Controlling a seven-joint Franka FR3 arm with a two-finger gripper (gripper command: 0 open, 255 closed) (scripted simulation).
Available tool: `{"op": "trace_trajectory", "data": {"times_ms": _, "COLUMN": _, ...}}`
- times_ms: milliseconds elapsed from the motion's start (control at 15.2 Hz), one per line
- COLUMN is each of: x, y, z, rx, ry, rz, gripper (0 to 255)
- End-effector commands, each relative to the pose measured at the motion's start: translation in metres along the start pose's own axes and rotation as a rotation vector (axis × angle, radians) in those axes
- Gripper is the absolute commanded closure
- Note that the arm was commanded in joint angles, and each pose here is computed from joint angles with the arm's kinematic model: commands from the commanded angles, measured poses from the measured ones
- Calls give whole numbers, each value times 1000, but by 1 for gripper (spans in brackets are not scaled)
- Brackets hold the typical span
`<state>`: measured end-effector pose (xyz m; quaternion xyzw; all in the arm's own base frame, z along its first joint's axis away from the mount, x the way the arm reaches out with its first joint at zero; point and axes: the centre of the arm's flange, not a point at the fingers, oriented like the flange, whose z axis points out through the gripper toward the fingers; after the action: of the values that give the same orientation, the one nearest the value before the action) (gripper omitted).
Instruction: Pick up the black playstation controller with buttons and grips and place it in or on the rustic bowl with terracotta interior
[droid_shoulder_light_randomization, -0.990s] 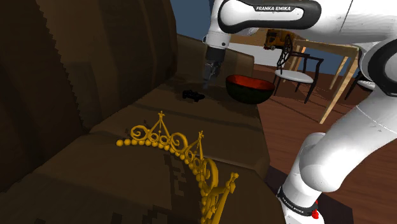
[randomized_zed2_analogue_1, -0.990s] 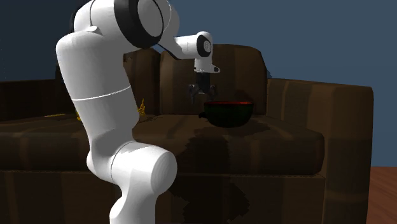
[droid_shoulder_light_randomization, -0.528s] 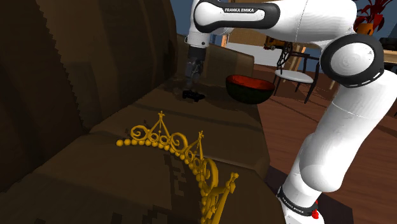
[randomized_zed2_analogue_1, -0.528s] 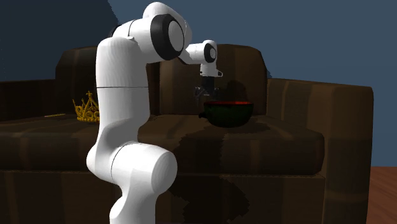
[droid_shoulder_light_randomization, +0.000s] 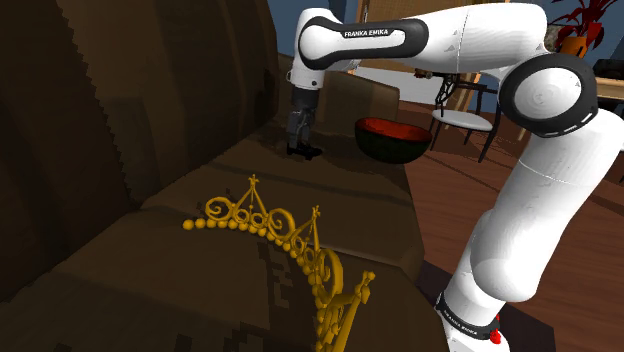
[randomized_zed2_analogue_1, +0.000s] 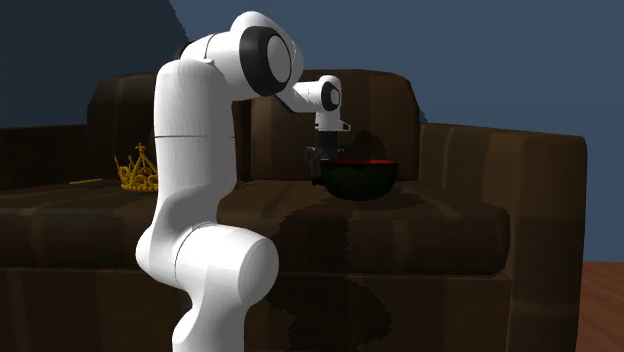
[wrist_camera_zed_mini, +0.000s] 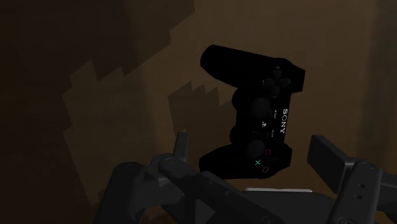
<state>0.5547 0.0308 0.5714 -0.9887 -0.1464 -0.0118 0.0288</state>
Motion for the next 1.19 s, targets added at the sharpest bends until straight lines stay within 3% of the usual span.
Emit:
{"op": "trace_trajectory", "data": {"times_ms": 0, "x": -1, "y": 0, "z": 4, "rx": 0, "ry": 1, "rz": 0, "gripper": 0}}
{"op": "trace_trajectory", "data": {"times_ms": 396, "x": -1, "y": 0, "z": 4, "rx": 0, "ry": 0, "rz": 0, "gripper": 0}}
{"op": "trace_trajectory", "data": {"times_ms": 462, "x": -1, "y": 0, "z": 4, "rx": 0, "ry": 0, "rz": 0, "gripper": 255}}
{"op": "trace_trajectory", "data": {"times_ms": 1122, "x": 0, "y": 0, "z": -2, "rx": 0, "ry": 1, "rz": 0, "gripper": 255}}
